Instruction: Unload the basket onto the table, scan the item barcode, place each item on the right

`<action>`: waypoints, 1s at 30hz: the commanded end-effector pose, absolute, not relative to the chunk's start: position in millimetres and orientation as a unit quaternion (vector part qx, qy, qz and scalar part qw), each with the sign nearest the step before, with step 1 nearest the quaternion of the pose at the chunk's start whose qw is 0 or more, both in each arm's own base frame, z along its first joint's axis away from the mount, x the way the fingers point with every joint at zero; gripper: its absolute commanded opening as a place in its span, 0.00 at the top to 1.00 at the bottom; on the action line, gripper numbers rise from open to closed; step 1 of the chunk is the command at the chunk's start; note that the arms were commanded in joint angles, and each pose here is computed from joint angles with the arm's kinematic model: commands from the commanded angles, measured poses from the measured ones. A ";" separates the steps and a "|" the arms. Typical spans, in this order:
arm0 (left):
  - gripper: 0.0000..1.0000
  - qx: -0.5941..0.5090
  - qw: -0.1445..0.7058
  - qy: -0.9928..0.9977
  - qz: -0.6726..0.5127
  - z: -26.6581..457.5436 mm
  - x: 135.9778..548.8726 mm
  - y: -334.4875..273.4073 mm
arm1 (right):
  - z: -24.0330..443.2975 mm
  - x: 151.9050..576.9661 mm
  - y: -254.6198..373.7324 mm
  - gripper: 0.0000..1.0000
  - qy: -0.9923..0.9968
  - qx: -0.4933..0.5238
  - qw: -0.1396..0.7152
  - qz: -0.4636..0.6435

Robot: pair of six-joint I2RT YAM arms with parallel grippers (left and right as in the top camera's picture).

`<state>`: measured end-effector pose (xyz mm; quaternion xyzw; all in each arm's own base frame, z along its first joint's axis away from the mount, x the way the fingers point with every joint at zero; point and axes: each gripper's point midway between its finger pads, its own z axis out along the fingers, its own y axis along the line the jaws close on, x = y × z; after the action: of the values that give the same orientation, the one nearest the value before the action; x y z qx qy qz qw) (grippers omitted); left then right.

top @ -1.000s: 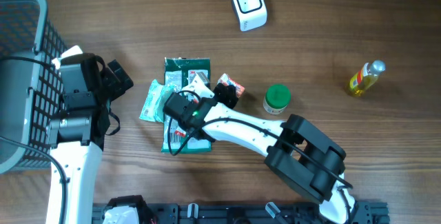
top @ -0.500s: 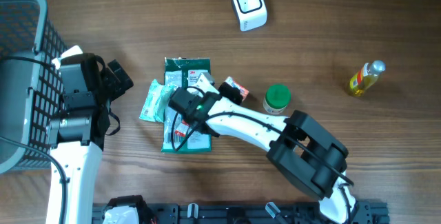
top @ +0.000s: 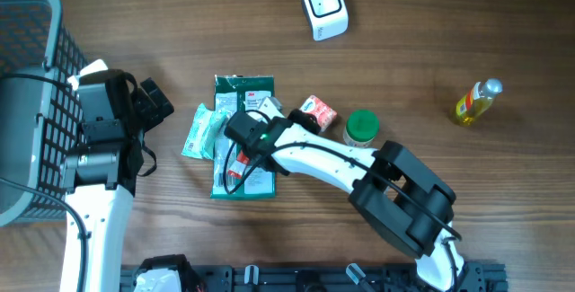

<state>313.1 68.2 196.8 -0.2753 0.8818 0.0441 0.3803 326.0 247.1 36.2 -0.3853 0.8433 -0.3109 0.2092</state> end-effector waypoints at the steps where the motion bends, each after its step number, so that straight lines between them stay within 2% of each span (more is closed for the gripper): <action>1: 0.00 -0.275 0.385 0.879 0.051 201.3 313.5 71.5 | 26.8 342.2 238.6 0.59 0.881 -0.346 0.187 -0.262; 3: 0.00 -0.275 0.385 0.879 0.051 201.3 313.5 71.5 | 22.7 353.4 240.0 0.60 0.918 -0.318 0.158 -0.179; 6: 0.00 -0.275 0.385 0.879 0.051 201.3 313.5 71.5 | 18.6 350.6 261.2 0.60 0.934 -0.344 0.096 0.008; 8: 0.00 -0.275 0.385 0.879 0.051 201.3 313.5 71.5 | 24.7 360.0 247.8 0.62 0.942 -0.321 0.099 0.012; 11: 0.00 -0.275 0.385 0.879 0.051 201.3 313.5 71.5 | 61.3 375.1 244.1 0.61 0.943 -0.296 0.134 0.075; 14: 0.00 -0.275 0.385 0.879 0.051 201.3 313.5 71.5 | 78.9 393.8 223.8 0.60 0.949 -0.260 0.162 0.077; 17: 0.00 -0.275 0.385 0.879 0.051 201.3 313.5 71.5 | 67.4 404.9 198.8 0.58 0.958 -0.231 0.161 0.056; 23: 0.00 -0.275 0.385 0.879 0.051 201.3 313.5 71.5 | 33.1 397.7 196.6 0.59 0.963 -0.232 0.125 0.054; 30: 0.00 -0.275 0.385 0.879 0.051 201.3 313.5 71.5 | 9.6 379.5 200.9 0.67 0.966 -0.234 0.073 0.077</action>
<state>313.1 68.2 196.7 -0.2753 0.8819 0.0441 0.3801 388.1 196.7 23.0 -0.2327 0.9658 0.0626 0.0961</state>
